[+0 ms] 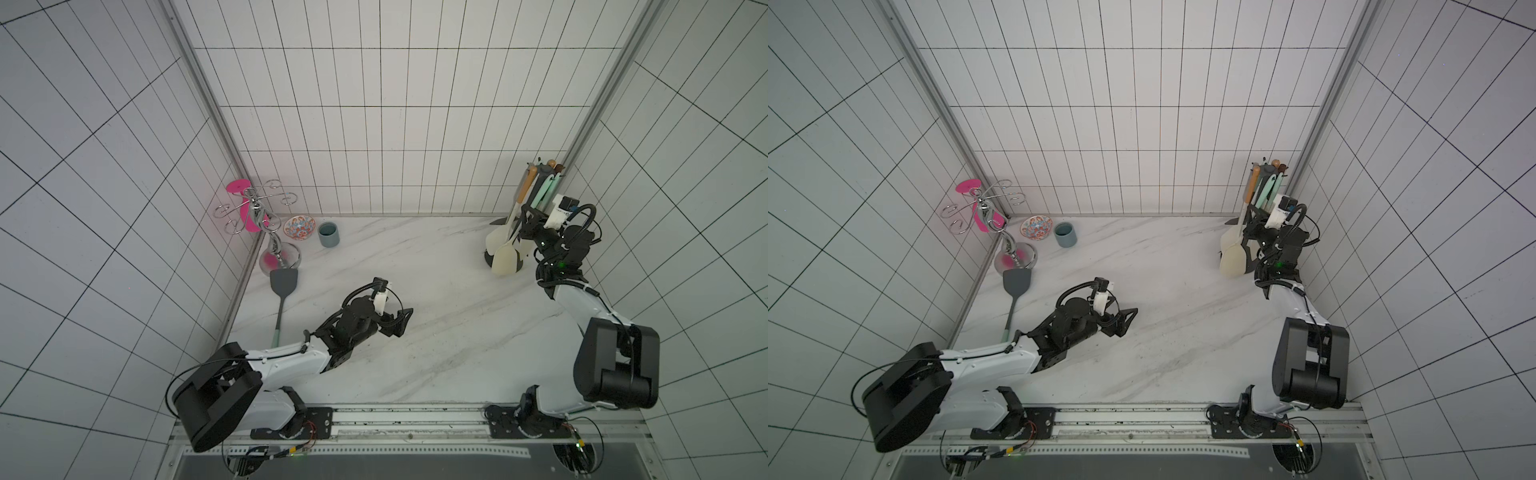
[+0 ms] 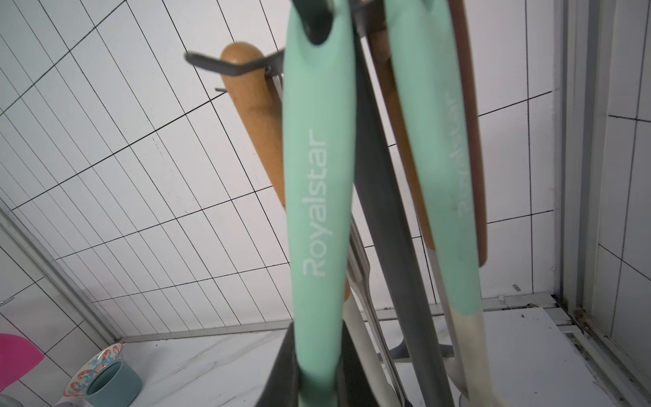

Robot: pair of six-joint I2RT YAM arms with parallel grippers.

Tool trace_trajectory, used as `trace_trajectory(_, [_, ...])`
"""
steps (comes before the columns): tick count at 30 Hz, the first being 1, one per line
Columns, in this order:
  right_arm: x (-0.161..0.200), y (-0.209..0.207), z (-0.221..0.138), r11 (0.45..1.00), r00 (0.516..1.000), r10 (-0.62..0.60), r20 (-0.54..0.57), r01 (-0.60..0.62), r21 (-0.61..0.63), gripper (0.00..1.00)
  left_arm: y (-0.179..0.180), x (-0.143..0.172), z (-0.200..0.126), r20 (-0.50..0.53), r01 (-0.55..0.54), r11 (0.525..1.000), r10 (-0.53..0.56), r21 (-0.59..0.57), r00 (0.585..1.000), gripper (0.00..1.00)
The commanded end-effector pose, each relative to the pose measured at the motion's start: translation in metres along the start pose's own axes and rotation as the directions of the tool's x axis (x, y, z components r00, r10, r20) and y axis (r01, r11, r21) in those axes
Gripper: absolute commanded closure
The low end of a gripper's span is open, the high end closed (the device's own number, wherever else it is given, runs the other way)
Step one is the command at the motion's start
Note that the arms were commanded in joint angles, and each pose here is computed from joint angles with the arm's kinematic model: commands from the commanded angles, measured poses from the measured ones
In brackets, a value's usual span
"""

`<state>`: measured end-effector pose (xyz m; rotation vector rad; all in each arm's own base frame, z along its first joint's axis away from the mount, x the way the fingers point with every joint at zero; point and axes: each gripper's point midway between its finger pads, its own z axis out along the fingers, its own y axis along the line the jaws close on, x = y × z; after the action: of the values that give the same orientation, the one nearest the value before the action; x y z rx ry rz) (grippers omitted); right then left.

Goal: Take the spatula off the kitchen utensil rack
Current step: Take off the spatula from the rack.

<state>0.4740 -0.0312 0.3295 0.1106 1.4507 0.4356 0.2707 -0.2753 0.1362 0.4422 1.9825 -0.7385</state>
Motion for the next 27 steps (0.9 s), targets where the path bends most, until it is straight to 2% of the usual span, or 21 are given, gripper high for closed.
trace_trajectory(1, [-0.023, 0.014, -0.006, 0.996, 0.993, -0.057, 0.102, 0.064, -0.066, 1.0, -0.002, -0.009, -0.001, 0.028, -0.011, 1.0, 0.011, -0.003, 1.0, 0.03])
trace_trajectory(6, [-0.04, 0.011, -0.022, 0.991, 0.973, -0.133, 0.188, 0.133, 0.013, 1.0, -0.002, -0.009, 0.0, 0.027, -0.011, 1.0, 0.011, -0.002, 1.0, 0.03])
trace_trajectory(11, [-0.05, 0.005, -0.037, 0.984, 0.959, -0.17, 0.226, 0.151, 0.1, 1.0, -0.001, -0.007, 0.001, 0.021, -0.012, 1.0, 0.012, -0.003, 1.0, 0.03])
trace_trajectory(27, [-0.039, 0.02, -0.065, 0.976, 0.96, -0.185, 0.209, 0.155, 0.154, 1.0, 0.0, -0.006, 0.003, 0.017, -0.018, 1.0, 0.018, -0.009, 1.0, 0.03])
